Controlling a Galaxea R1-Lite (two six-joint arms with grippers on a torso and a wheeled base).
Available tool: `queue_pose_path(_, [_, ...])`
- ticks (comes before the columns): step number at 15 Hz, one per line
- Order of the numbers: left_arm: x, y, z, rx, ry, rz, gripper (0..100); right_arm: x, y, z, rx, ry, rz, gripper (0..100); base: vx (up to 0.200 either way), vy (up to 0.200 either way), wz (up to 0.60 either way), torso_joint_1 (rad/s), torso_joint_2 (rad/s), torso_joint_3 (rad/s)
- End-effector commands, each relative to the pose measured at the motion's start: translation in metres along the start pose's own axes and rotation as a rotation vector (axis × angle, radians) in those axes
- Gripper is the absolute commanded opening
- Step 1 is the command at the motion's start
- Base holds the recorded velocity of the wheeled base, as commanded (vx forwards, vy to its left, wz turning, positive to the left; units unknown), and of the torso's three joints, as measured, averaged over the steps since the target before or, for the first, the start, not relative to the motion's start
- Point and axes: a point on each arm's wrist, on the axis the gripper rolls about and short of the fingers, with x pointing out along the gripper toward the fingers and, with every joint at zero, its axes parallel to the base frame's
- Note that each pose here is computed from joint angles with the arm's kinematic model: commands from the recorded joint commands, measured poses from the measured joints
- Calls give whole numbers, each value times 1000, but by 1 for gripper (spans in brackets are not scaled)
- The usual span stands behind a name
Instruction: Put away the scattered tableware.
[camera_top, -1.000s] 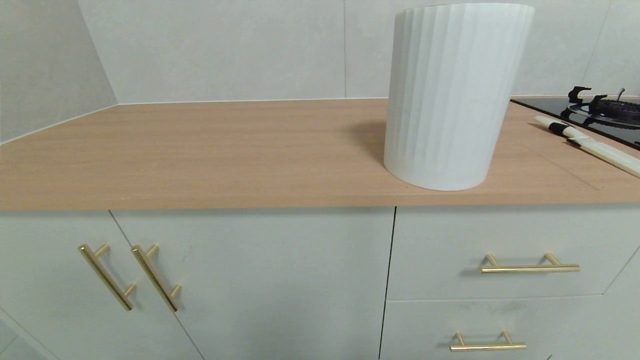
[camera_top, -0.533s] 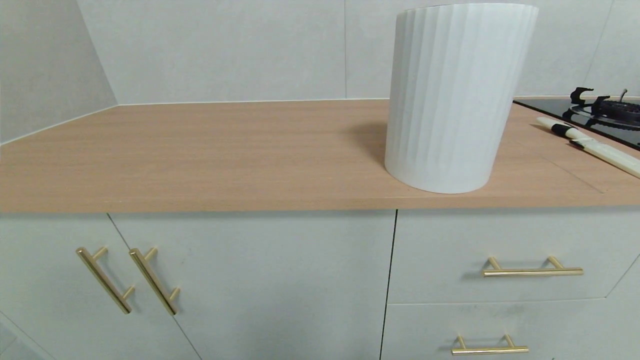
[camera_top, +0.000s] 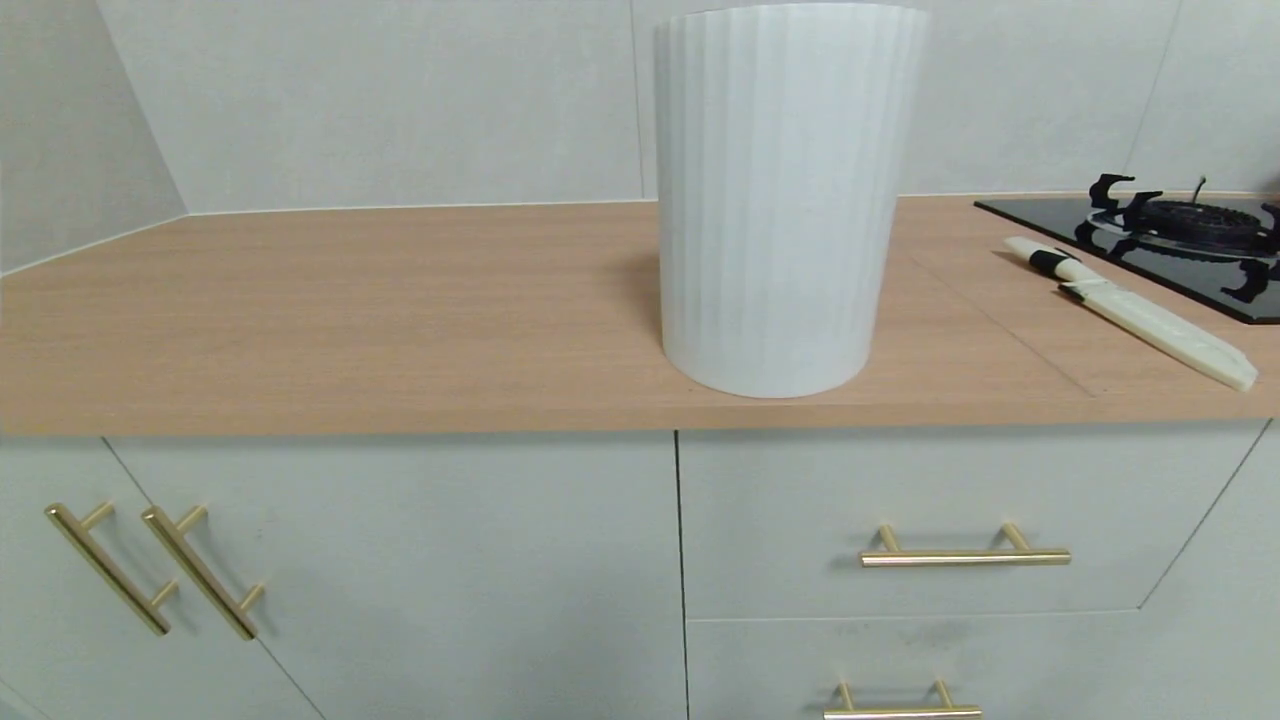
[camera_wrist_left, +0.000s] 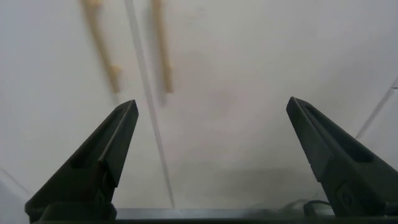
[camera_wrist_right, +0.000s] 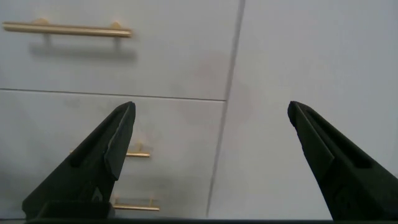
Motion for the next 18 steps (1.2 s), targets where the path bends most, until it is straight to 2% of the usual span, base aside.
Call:
queue_pose_path(1, [0,0,0,0,1,0,100,0,0,0,0,2,0,100,0,0,0,0,0,0])
queue_pose_path(10, [0,0,0,0,1,3,100,0,0,0,0,2,0,100,0,0,0,0,-6,-2])
queue_pose_path(14, [0,0,0,0,1,3,100,0,0,0,0,2,0,100,0,0,0,72,-233,-246])
queue_pose_path(18, [0,0,0,-2,1,3,100,0,0,0,0,2,2,100,0,0,0,175,-524,-292])
